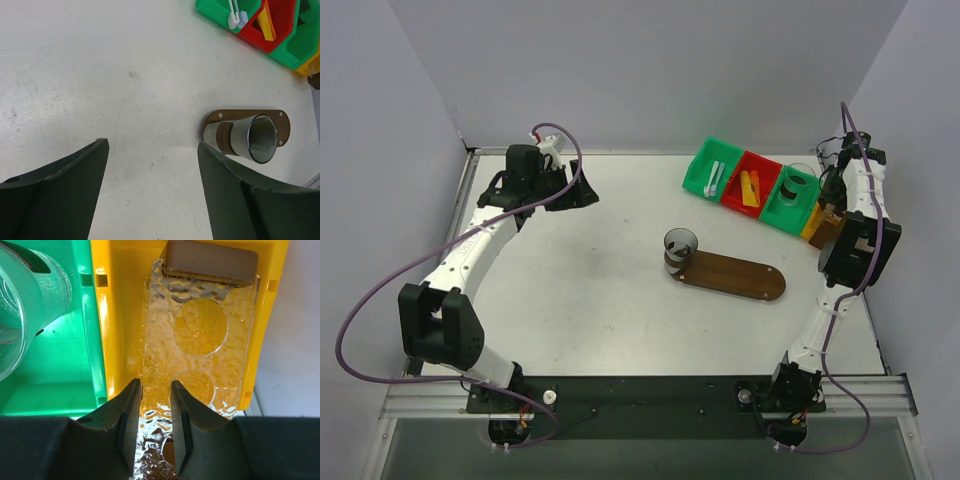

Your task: Prepare toiletry sets of a toothbrush and toothpaste on the tray

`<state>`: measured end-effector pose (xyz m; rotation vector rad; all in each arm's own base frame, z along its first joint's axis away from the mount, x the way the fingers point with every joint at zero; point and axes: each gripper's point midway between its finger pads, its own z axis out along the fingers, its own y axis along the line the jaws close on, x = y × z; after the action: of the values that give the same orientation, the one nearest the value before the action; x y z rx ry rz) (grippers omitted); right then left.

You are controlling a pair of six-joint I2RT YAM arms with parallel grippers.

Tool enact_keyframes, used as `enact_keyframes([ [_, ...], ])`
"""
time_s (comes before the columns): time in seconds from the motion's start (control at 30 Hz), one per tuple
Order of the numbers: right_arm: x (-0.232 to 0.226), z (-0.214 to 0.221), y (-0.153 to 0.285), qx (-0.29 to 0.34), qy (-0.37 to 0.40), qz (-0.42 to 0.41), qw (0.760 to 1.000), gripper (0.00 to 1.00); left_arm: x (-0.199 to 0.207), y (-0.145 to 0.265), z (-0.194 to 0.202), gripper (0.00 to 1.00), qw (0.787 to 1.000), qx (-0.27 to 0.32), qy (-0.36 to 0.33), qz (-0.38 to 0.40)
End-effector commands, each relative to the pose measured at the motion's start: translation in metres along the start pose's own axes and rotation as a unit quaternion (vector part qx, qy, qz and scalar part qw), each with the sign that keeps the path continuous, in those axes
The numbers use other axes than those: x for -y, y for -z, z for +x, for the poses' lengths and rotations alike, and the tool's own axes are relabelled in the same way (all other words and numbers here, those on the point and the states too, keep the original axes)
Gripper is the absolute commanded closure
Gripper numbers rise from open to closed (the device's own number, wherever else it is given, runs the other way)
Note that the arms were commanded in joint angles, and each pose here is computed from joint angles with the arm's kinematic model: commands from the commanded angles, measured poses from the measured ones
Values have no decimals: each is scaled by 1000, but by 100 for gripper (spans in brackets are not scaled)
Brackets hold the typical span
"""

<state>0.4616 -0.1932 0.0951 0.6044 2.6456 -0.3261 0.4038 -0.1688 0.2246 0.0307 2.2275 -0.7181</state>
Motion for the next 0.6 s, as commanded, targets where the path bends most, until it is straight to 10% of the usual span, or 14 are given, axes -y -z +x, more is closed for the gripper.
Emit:
enact_keyframes([
  [0.0, 8, 15, -2, -28, 2, 7, 1000, 100, 10, 6, -25, 18, 999, 31, -10, 10],
  [0.57, 29, -12, 73, 59, 12, 23, 998, 100, 15, 11, -32, 18, 998, 46, -27, 20],
])
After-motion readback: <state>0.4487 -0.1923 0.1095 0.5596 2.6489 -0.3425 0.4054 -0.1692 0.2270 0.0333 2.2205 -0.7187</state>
